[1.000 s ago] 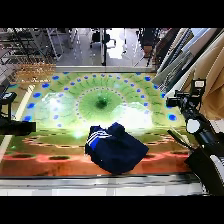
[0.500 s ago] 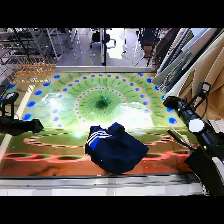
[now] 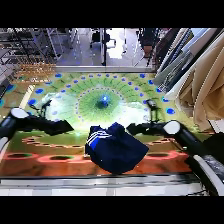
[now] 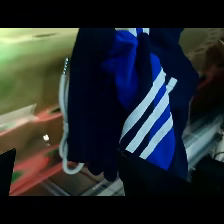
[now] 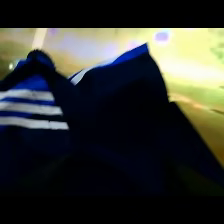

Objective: Fold the clothes and pants, and hang the long-sleeved shirts on hangers.

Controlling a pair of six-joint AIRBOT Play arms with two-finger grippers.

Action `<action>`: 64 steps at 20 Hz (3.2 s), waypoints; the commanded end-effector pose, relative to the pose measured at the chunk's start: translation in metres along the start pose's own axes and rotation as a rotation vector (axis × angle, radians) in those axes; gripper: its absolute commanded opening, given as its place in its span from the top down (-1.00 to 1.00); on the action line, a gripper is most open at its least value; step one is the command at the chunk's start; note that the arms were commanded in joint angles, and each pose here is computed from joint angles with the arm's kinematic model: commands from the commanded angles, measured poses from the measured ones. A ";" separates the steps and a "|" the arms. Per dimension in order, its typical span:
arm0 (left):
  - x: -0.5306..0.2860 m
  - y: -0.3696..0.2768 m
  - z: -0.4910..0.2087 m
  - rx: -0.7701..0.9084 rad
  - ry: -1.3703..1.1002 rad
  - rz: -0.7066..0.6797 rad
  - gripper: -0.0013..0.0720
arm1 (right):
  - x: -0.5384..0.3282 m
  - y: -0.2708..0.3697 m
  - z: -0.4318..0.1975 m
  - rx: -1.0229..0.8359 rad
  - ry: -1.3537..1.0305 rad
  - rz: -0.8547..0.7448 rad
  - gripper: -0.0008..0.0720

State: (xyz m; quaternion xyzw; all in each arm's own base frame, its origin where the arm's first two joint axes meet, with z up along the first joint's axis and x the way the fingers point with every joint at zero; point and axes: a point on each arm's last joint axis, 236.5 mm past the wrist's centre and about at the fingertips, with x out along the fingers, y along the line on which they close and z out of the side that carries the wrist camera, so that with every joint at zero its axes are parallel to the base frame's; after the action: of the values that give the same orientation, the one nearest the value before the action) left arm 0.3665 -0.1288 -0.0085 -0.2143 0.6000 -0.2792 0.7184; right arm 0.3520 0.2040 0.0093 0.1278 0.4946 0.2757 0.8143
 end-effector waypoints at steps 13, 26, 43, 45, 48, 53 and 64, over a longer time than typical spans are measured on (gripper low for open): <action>0.028 -0.023 -0.008 -0.089 0.084 -0.211 -0.93 | 0.011 -0.016 -0.001 -0.184 0.360 -0.123 0.95; 0.103 -0.015 0.062 -0.083 -0.018 -0.139 -0.93 | -0.087 -0.112 -0.139 0.093 0.559 -0.375 0.95; 0.146 -0.064 0.028 0.003 0.348 -0.251 0.95 | -0.077 -0.115 -0.119 0.098 0.458 -0.382 0.95; 0.117 -0.083 0.035 0.013 0.330 -0.339 0.96 | -0.077 -0.116 -0.098 0.089 0.357 -0.400 0.95; 0.051 -0.115 0.053 0.088 0.231 -0.383 0.95 | -0.103 -0.103 -0.039 0.020 0.100 -0.423 0.95; -0.101 -0.214 0.040 0.358 -0.006 -0.499 0.96 | -0.257 -0.019 0.062 -0.217 -0.507 -0.487 0.95; -0.405 -0.416 -0.067 0.874 -0.993 -0.800 0.95 | -0.555 0.167 0.025 -0.719 -1.400 -0.640 0.95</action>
State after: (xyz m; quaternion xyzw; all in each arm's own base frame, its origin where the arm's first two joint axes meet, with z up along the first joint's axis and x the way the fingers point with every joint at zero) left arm 0.2315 -0.1841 0.4886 -0.2197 0.0430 -0.6248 0.7480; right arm 0.1652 0.0290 0.4511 -0.1405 -0.1161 0.0553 0.9817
